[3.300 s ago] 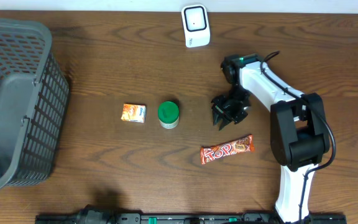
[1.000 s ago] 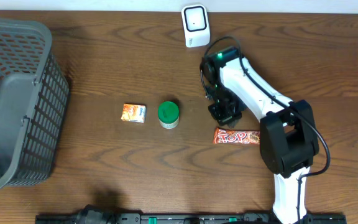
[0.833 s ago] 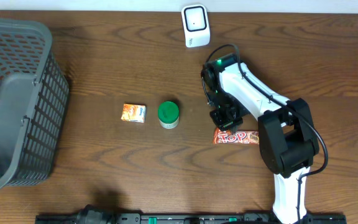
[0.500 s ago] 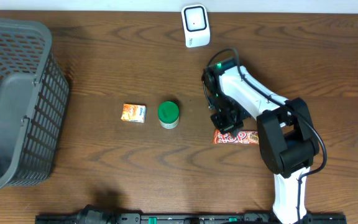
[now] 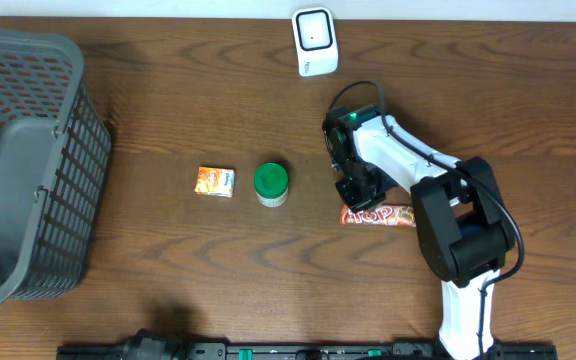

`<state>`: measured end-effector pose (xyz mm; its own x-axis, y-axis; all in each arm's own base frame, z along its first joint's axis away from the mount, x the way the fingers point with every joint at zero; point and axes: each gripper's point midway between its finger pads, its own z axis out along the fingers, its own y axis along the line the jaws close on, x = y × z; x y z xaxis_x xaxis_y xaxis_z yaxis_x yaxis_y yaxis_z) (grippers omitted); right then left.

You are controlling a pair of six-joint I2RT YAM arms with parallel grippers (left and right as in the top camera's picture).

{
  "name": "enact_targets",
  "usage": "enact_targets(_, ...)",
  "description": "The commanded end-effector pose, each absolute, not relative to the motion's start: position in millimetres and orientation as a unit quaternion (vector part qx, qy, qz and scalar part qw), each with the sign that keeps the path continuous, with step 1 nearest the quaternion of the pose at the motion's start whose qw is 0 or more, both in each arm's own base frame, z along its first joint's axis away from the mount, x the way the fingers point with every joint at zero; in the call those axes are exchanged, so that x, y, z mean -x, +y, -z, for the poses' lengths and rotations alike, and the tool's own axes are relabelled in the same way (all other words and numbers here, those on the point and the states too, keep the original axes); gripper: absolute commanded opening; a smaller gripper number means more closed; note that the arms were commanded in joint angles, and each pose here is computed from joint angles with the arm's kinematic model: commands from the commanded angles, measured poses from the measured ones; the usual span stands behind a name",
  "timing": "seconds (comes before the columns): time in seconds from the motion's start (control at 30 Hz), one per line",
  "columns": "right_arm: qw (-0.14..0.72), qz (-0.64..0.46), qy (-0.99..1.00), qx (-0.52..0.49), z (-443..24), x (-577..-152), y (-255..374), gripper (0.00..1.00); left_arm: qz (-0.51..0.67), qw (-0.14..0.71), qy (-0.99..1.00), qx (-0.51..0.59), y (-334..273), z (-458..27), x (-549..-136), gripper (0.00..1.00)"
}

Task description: Scan the item barcode

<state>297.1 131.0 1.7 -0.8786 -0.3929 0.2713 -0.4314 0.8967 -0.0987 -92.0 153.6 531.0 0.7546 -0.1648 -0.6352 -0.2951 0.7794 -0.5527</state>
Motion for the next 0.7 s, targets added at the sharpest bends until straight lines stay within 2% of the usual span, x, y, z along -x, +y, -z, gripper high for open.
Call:
enact_targets(0.0, 0.105, -0.075, -0.970, -0.207, 3, -305, 135, 0.01, -0.044, 0.876, 0.347, 0.331, 155, -529, 96, 0.98)
enact_targets(0.13, 0.077, -0.026, -0.976, -0.203, 8, -315, 156, 0.01, -0.044, 0.876, 0.347, 0.331, 155, -530, 96, 0.98)
enact_targets(0.3, 0.004, 0.067, -0.977, -0.203, 3, -348, 199, 0.01, -0.044, 0.876, 0.347, 0.331, 155, -529, 96, 0.98)
enact_targets(0.43, -0.012, 0.083, -0.974, -0.211, -28, -364, 211, 0.03, -0.044, 0.876, 0.347, 0.331, 155, -529, 96, 0.98)
enact_targets(0.53, -0.018, 0.083, -0.967, -0.240, -61, -372, 215, 0.11, -0.044, 0.876, 0.347, 0.331, 155, -529, 96, 0.98)
enact_targets(0.67, -0.016, 0.070, -0.965, -0.251, -87, -373, 211, 0.01, -0.044, 0.876, 0.347, 0.331, 155, -529, 96, 0.98)
